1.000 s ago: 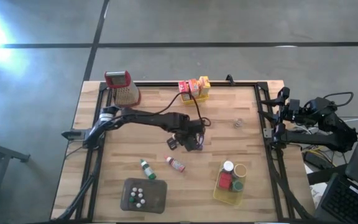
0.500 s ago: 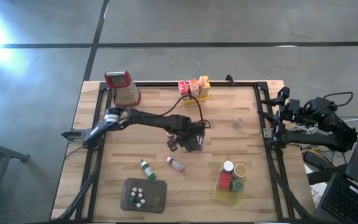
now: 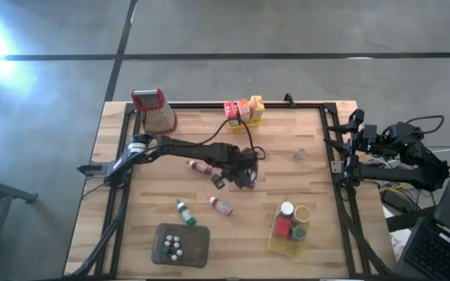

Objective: Pick & Place Kitchen Items
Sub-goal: Put the orange food coloring bottle into the black bin

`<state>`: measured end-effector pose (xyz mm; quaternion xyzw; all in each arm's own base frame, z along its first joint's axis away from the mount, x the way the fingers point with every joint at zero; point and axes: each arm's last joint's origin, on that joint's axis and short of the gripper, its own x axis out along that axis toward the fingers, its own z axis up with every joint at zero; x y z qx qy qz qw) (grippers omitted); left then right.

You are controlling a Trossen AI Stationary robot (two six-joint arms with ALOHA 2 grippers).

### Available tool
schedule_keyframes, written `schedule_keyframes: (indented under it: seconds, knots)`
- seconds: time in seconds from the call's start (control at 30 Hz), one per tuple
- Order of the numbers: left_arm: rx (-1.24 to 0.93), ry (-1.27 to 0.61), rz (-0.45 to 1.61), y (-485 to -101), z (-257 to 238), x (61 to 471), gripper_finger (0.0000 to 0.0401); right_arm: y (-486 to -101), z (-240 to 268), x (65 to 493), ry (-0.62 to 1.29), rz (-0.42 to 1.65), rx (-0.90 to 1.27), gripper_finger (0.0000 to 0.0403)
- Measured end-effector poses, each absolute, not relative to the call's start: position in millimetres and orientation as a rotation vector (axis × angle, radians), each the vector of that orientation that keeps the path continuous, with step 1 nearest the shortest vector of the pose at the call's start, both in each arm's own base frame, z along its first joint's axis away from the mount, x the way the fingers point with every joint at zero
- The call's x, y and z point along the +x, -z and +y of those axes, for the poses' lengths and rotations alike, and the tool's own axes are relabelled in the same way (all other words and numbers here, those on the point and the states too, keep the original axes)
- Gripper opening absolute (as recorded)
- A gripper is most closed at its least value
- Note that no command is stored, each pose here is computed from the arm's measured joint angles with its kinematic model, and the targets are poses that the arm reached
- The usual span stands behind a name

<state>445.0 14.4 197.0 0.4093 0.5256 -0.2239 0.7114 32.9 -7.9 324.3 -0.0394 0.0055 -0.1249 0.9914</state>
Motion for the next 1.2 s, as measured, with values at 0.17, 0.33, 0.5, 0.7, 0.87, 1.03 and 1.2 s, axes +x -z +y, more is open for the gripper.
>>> schedule_keyframes:
  seconds: [0.17, 0.33, 0.5, 0.7, 0.87, 1.03, 1.2]
  knots:
    - [0.687, 0.217, 1.244, -203, 22, 442, 0.0074, -324, -8, 33, 0.250, 0.011, -0.079, 0.0163]
    - [0.098, -0.212, 1.254, -204, 22, 439, 0.0074, -324, -8, 33, 0.250, 0.011, -0.081, 0.0149]
    - [-0.284, -0.431, 1.223, -204, 20, 437, 0.0074, -324, -8, 33, 0.250, 0.011, -0.081, 0.0134]
    - [-0.329, -0.407, 1.276, -202, 18, 433, 0.0074, -324, -8, 33, 0.250, 0.011, -0.080, 0.0117]
    - [-0.344, -0.421, 1.274, -202, 22, 432, 0.0083, -324, -8, 33, 0.250, 0.011, -0.079, 0.0102]
    - [-0.351, -0.433, 1.280, -199, 26, 431, 0.0123, -324, -8, 33, 0.250, 0.011, -0.079, 0.0084]
    - [-0.369, -0.449, 1.282, -198, 32, 430, 0.0164, -324, -8, 33, 0.250, 0.011, -0.080, 0.0066]
